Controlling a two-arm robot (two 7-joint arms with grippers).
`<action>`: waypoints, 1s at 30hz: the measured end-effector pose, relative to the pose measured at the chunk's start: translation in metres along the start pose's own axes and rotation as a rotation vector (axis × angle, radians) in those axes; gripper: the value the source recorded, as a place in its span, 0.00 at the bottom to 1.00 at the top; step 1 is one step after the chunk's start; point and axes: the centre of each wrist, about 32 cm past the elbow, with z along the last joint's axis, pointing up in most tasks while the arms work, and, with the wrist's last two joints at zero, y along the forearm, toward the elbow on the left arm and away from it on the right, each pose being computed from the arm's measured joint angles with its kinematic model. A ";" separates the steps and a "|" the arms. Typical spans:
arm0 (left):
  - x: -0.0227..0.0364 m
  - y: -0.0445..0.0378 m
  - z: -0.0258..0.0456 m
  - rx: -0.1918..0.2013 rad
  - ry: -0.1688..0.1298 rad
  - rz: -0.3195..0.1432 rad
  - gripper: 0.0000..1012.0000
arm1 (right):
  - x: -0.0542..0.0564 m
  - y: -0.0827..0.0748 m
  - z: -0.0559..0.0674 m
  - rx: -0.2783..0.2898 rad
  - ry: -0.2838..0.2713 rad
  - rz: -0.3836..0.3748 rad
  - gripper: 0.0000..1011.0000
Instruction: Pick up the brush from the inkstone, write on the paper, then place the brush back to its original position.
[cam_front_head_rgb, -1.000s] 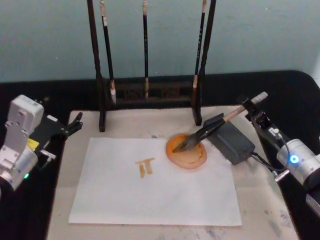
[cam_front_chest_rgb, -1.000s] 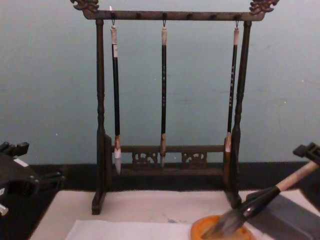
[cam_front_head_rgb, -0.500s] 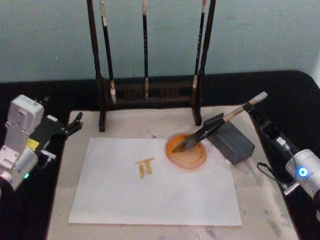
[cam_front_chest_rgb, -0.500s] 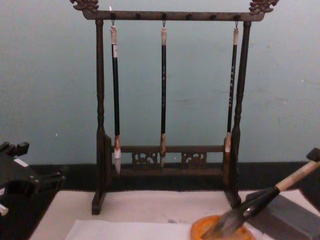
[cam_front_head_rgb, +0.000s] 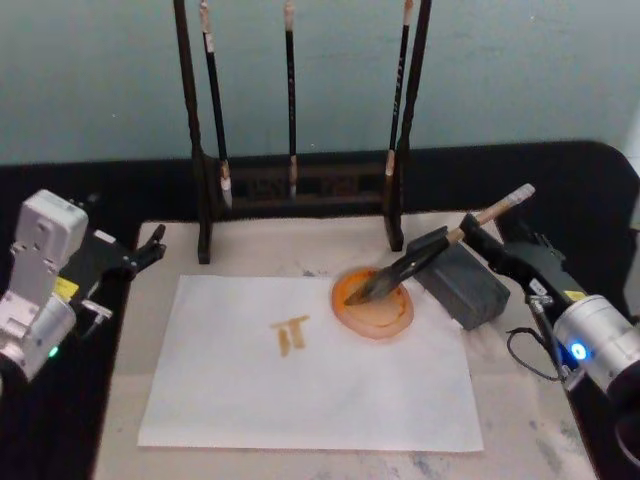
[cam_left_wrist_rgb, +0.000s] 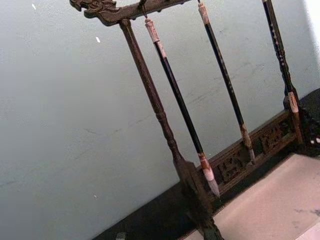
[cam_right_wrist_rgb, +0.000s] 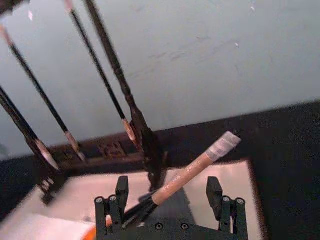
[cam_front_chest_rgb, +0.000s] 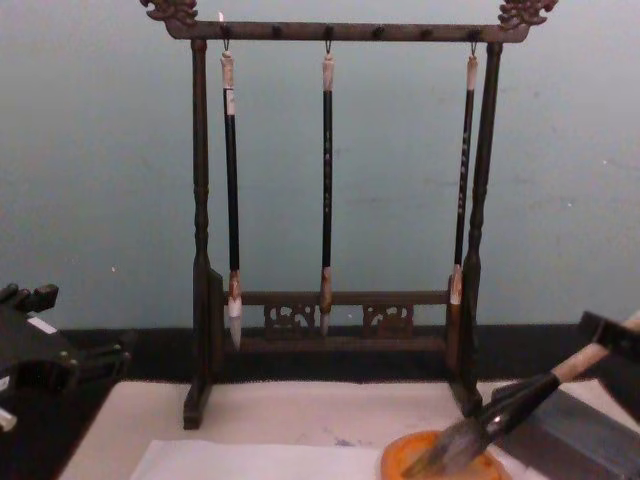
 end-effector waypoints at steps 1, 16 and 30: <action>0.0000 0.0000 0.0000 0.000 0.000 0.000 1.00 | -0.002 0.002 -0.001 0.001 -0.065 -0.006 0.99; 0.0000 0.0000 0.0000 0.000 0.000 0.000 1.00 | -0.006 0.009 -0.014 0.002 -0.455 -0.045 0.99; 0.0000 0.0000 0.0000 0.000 0.000 0.000 1.00 | -0.007 0.009 -0.014 0.003 -0.463 -0.046 0.99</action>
